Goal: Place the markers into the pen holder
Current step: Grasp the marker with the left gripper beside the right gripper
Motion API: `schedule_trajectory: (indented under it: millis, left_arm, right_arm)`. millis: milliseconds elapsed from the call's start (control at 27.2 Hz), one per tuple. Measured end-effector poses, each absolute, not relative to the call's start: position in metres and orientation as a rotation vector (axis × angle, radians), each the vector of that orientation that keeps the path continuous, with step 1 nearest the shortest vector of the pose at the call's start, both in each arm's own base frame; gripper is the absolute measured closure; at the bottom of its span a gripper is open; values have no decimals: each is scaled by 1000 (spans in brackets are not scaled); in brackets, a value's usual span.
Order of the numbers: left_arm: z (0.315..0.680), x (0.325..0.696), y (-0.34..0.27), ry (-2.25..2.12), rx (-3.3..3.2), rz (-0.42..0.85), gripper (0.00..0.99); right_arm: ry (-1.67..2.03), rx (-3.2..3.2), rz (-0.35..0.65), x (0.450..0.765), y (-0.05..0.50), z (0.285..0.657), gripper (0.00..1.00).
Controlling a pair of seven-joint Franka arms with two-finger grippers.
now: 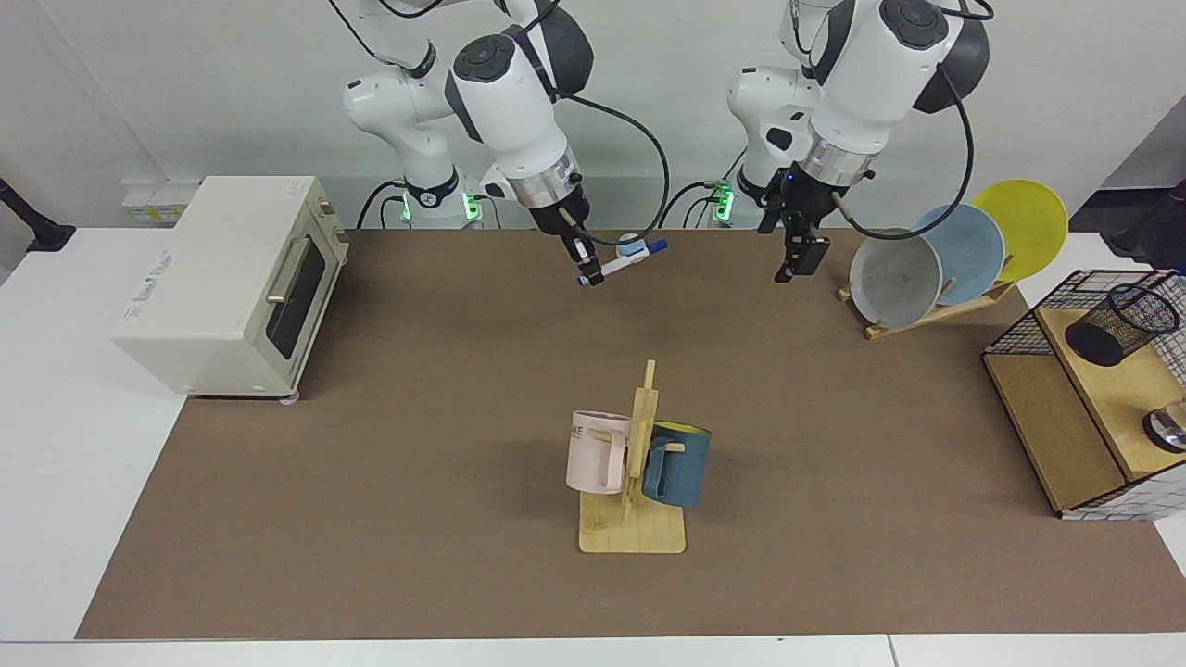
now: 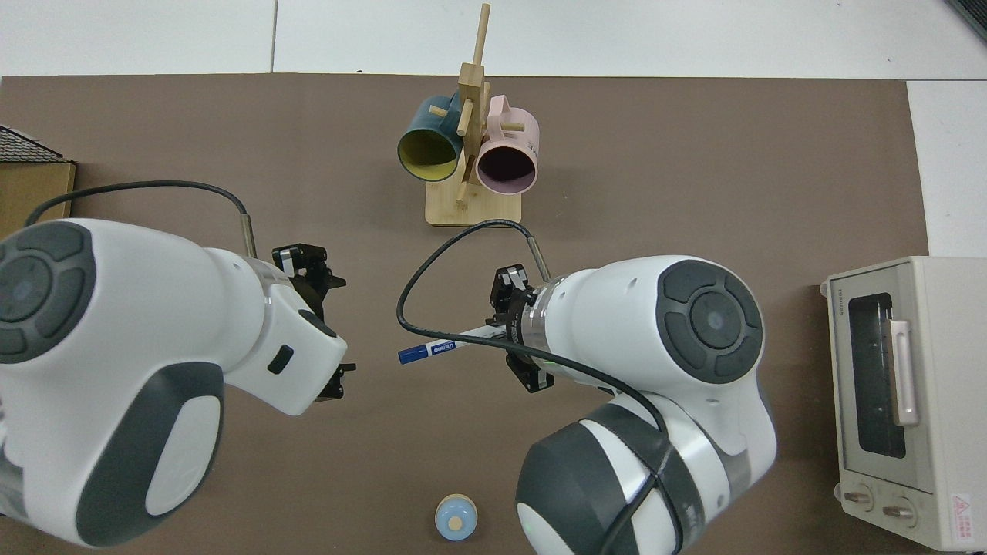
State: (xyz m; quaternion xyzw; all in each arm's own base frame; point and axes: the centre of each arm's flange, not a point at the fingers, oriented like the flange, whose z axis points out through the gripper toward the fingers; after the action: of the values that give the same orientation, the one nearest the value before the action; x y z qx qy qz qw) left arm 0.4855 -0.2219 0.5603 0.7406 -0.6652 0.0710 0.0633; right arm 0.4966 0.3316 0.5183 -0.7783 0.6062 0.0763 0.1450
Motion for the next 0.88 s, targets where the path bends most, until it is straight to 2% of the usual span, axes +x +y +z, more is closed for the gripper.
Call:
schedule_trajectory:
  millis: [624,882]
  left_arm:
    - [556,463,-262,-1915,2301,267,9]
    - [554,458,-273,-1886,2324,279,75]
  right_arm:
    - [1829,-2145,228,498,345,523,833]
    - [1826,-2146,230,497,350,522,833]
